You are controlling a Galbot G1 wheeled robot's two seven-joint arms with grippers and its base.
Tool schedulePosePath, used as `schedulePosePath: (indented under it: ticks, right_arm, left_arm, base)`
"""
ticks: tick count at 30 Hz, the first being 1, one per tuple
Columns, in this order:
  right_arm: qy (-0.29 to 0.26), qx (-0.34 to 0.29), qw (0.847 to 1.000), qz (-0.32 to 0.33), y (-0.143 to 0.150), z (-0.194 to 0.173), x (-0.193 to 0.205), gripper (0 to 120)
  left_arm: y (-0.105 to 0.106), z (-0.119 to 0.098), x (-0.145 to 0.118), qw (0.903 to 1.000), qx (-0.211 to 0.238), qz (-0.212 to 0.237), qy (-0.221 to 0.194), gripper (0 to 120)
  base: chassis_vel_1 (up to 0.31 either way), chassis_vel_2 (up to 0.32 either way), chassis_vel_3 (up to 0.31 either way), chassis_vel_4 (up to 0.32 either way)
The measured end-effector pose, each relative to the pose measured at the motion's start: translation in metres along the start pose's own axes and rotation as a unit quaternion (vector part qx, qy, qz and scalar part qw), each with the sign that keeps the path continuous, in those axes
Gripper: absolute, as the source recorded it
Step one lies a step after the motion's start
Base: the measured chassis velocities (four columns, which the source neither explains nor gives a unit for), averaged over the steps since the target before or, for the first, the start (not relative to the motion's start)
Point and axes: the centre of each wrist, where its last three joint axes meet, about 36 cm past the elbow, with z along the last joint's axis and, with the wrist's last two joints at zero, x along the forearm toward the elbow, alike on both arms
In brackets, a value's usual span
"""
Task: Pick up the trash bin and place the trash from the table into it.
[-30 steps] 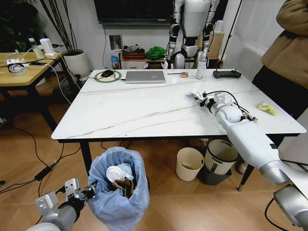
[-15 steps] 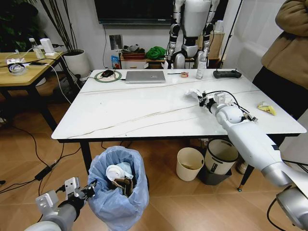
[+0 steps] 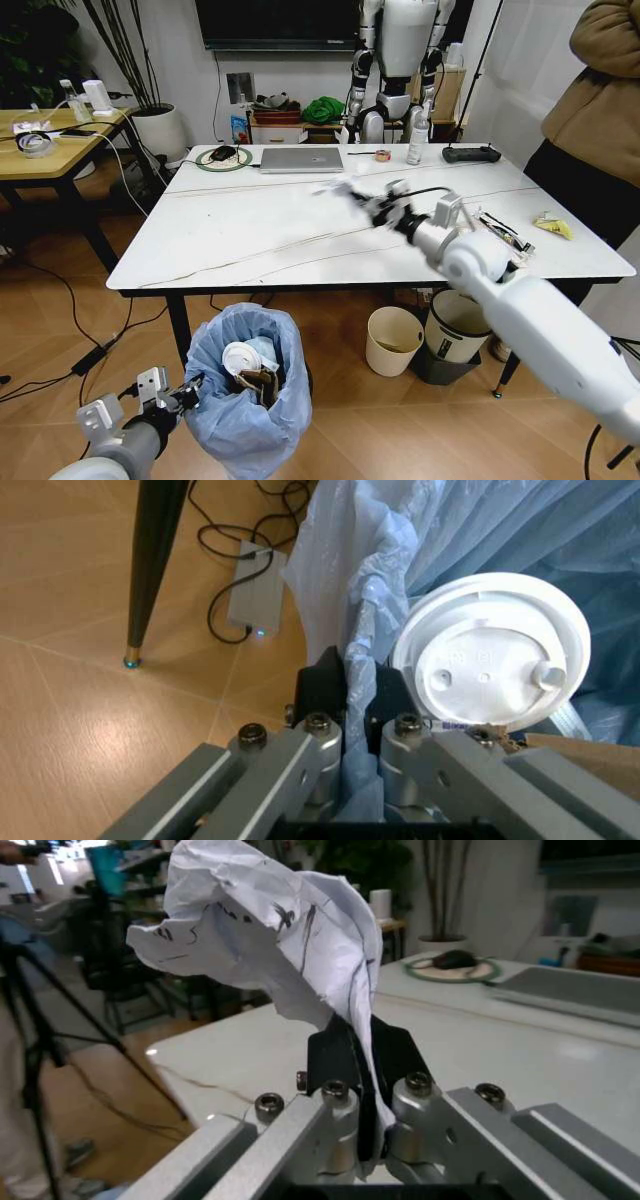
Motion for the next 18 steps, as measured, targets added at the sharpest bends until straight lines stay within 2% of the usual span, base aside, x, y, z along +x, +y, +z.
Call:
schedulePosePath:
  ticks: [1,6,7,11,18]
  right_arm:
    - [0.0,0.0,1.0,0.0,0.0,0.0,0.0,0]
    - [0.016,-0.031,0.996,-0.079,0.065,0.029,-0.005,0]
    - [0.016,-0.031,0.996,-0.079,0.065,0.029,-0.005,0]
    - [0.043,-0.042,0.992,-0.115,0.1,0.06,-0.004,0]
    - [0.071,-0.045,0.99,-0.115,0.117,0.094,-0.004,0]
  left_arm:
    - [0.0,0.0,0.0,1.0,0.0,0.0,0.0,0]
    - [0.001,0.0,0.001,1.0,0.001,-0.003,-0.001,0]
    - [0.001,0.0,0.001,1.0,0.001,-0.003,-0.001,0]
    - [0.002,-0.003,0.002,1.0,0.002,-0.004,-0.005,0]
    - [0.001,-0.004,0.001,1.0,0.004,-0.004,-0.007,0]
  base:
    - [0.0,0.0,0.0,0.0]
    - [0.0,0.0,0.0,0.0]
    - [0.0,0.0,0.0,0.0]
    - [0.0,0.0,0.0,0.0]
    - [0.0,0.0,0.0,0.0]
